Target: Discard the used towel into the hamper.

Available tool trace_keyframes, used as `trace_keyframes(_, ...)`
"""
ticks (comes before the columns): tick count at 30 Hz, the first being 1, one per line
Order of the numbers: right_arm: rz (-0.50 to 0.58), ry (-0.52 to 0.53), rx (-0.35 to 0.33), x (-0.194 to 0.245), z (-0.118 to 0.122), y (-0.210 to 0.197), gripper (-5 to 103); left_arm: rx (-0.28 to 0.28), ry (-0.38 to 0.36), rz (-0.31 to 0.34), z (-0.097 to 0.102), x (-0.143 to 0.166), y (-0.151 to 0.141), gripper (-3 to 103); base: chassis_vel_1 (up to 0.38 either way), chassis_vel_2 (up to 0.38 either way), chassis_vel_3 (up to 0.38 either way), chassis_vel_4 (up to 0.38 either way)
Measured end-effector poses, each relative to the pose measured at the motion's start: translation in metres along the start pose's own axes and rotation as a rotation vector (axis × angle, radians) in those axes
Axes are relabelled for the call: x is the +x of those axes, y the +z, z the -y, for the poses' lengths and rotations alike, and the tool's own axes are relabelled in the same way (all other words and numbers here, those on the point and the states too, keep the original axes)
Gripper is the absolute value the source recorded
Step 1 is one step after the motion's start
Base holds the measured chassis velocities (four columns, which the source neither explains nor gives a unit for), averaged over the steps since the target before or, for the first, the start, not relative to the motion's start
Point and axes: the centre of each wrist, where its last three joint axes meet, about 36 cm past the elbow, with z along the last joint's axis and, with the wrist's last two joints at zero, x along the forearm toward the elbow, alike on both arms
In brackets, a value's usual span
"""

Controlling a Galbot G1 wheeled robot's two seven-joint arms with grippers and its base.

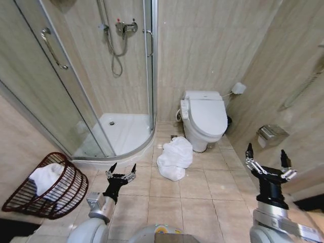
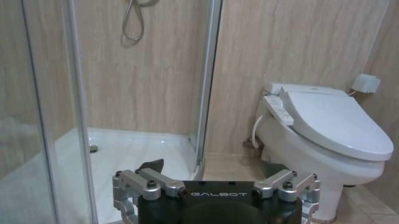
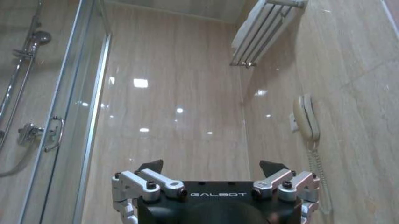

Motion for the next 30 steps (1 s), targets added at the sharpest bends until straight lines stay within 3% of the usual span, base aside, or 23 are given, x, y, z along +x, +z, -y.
trace_keyframes(30,0.000,0.000,0.000,0.0000,0.0000,0.0000,100,0.000,0.000,0.000,0.0000,0.0000,0.0000,100,0.000,0.000,0.000,0.000)
